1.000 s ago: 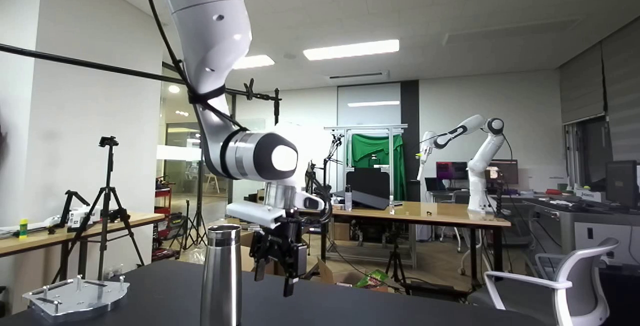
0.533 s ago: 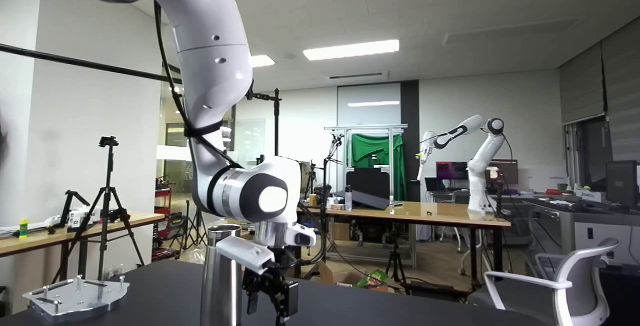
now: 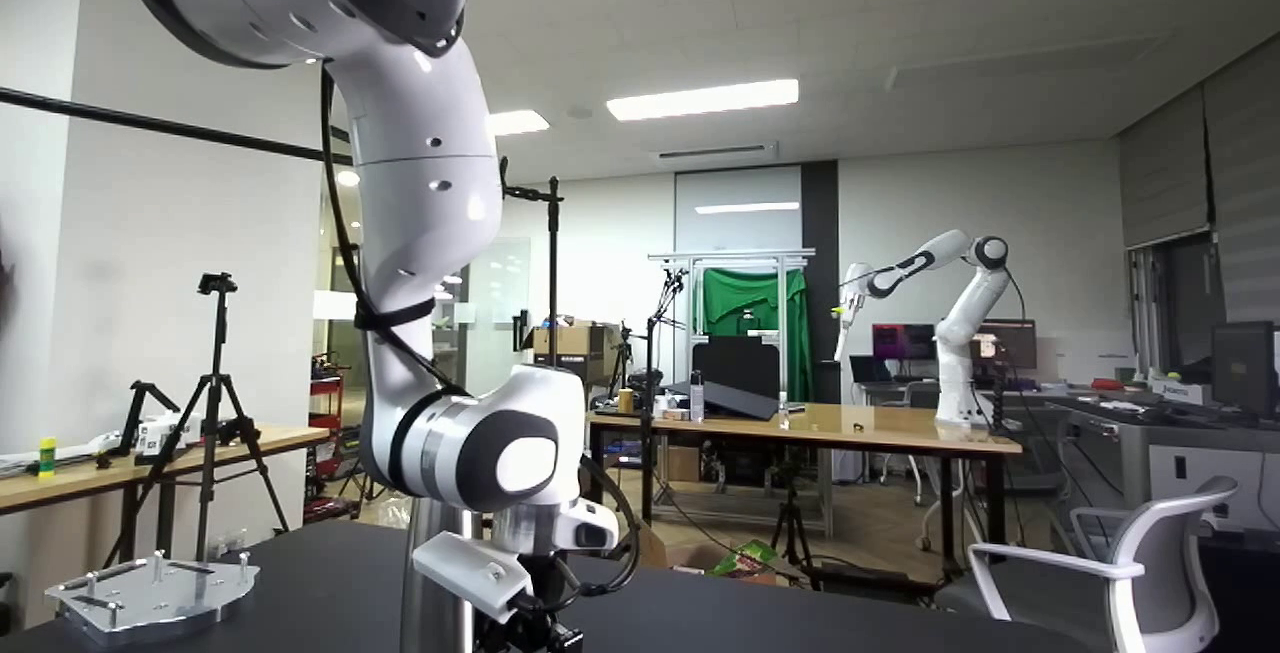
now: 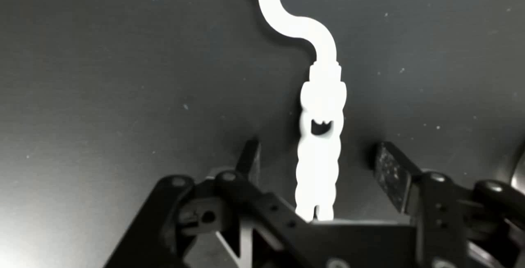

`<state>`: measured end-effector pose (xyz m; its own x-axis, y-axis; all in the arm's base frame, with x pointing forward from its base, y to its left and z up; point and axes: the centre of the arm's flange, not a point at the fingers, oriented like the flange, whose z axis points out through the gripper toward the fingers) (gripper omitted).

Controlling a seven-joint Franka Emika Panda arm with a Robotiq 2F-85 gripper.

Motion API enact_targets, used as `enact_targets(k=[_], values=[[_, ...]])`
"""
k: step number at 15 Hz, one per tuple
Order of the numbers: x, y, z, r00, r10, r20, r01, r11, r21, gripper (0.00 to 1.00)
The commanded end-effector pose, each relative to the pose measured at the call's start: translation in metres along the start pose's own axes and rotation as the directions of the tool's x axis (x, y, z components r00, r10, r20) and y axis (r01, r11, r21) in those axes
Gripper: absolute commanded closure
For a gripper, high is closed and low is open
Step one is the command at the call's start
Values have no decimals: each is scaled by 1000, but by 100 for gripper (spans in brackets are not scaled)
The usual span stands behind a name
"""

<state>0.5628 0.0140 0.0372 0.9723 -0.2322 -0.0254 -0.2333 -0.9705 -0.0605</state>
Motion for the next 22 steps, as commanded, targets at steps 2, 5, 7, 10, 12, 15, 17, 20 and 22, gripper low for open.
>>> enact_targets(k=[2, 5, 7, 10, 12, 15, 17, 20, 22], values=[[11, -8, -1, 1000, 0, -31, -1, 1000, -18, 62], [17, -12, -15, 999, -3, -53, 2, 1000, -30, 83], [24, -14, -29, 998, -3, -70, 1, 999, -39, 97], [41, -17, -68, 995, 3, -105, -7, 999, -40, 94], [53, -22, -99, 990, 3, -143, -8, 999, -35, 94], [68, -35, -152, 976, -11, -219, 4, 999, -35, 94], [74, -46, -186, 960, -29, -278, 18, 999, -40, 94], [80, -58, -230, 965, -67, -255, 52, 997, -65, 94], [77, -54, -213, 959, -84, -271, 72, 996, -54, 75]])
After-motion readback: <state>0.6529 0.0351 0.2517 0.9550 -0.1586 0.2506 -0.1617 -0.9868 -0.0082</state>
